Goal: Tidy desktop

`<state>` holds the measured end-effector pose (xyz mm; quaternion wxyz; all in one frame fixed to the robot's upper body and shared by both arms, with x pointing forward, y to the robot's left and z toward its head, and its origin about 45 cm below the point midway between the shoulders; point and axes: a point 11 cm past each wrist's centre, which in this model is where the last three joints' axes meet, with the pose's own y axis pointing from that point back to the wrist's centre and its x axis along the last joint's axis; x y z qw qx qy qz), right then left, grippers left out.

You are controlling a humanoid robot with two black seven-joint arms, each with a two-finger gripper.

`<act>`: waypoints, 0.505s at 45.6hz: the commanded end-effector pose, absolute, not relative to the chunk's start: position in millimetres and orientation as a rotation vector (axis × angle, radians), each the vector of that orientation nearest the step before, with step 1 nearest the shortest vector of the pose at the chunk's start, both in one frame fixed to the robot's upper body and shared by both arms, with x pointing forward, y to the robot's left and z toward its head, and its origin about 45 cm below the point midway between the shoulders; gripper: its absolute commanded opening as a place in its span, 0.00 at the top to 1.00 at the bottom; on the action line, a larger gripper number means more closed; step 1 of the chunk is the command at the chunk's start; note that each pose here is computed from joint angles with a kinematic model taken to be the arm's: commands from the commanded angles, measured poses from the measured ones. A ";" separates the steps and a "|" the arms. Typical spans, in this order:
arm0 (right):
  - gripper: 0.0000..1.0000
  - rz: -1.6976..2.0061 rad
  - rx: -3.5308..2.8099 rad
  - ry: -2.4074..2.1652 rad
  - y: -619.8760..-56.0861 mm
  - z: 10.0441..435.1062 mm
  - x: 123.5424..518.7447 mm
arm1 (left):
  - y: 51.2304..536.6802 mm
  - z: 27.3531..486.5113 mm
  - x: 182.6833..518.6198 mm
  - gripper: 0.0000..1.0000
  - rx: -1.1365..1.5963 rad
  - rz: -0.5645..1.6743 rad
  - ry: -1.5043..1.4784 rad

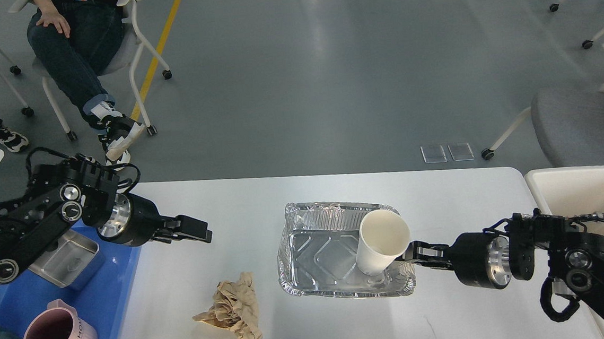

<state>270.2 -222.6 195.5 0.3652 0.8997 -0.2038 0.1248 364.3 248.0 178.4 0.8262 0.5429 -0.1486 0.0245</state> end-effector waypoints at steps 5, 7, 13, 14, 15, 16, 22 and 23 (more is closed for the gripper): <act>1.00 0.313 2.315 -0.527 -222.8 194.0 268.9 | 217.4 139.2 345.4 0.03 1.232 -0.072 -0.293; 1.00 0.313 2.315 -0.527 -222.8 194.0 268.9 | 213.3 133.1 342.4 0.03 1.239 -0.090 -0.287; 1.00 0.311 2.315 -0.526 -222.9 193.5 268.6 | 198.9 122.7 338.0 0.03 1.232 -0.118 -0.275; 1.00 0.311 2.315 -0.526 -222.9 193.5 268.6 | 197.8 121.2 337.6 0.03 1.232 -0.120 -0.272; 1.00 0.311 2.315 -0.526 -222.9 193.5 268.6 | 195.8 120.0 337.5 0.03 1.230 -0.122 -0.271; 1.00 0.311 2.315 -0.526 -222.9 193.5 268.6 | 195.8 117.8 336.9 0.03 1.231 -0.122 -0.264; 1.00 0.311 2.315 -0.526 -222.9 193.5 268.6 | 187.5 111.0 336.3 0.03 1.230 -0.127 -0.250; 1.00 0.311 2.316 -0.526 -222.8 193.7 268.5 | 187.3 110.7 336.3 0.03 1.231 -0.128 -0.250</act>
